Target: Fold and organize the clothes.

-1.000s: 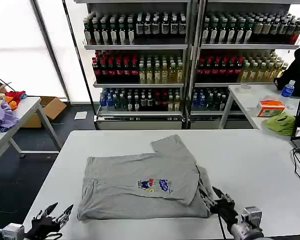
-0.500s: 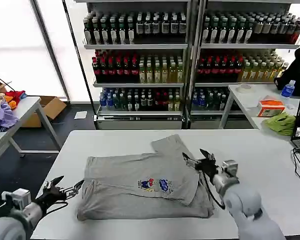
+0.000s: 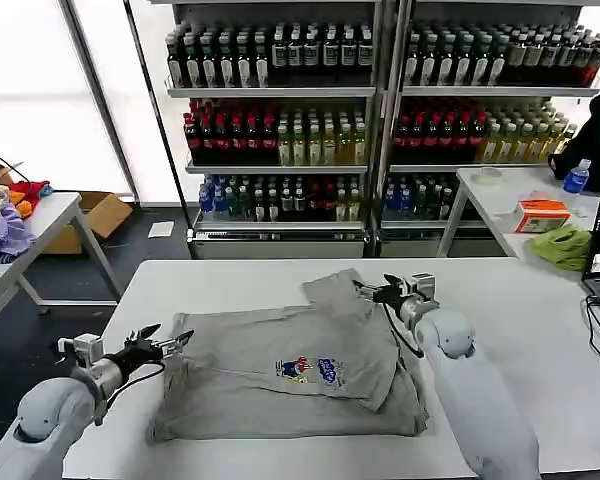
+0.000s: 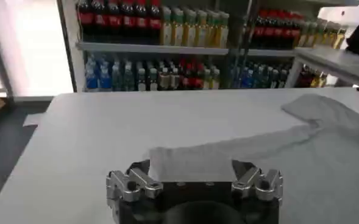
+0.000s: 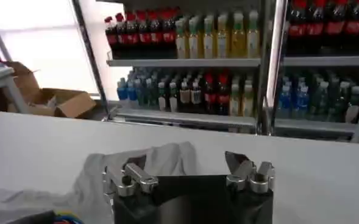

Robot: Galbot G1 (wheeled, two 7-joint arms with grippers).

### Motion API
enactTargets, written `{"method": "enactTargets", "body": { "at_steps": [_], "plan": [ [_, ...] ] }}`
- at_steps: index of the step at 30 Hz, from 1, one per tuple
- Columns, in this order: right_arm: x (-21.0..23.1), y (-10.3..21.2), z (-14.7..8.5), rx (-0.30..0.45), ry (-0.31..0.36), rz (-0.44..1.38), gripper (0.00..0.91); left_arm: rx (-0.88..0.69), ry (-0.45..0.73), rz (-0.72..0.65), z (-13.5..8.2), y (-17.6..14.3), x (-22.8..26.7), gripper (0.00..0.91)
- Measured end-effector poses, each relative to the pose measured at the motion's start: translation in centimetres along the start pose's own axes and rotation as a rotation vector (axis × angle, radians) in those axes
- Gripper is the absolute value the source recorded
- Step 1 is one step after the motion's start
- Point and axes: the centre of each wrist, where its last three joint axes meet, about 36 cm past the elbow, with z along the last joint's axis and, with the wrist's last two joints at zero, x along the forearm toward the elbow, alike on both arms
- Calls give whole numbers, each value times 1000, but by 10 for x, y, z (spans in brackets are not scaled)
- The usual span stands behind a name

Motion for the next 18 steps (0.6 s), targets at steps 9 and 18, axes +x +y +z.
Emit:
{"method": "enactTargets", "body": {
  "at_steps": [9,18],
  "plan": [
    [-32,3,5,-32,67,-26,907,20,7,18,-10,13,-35,907],
    [-49,13,5,-64,83,-39,272,58,26,16,-8,22,-54,907]
  ]
}}
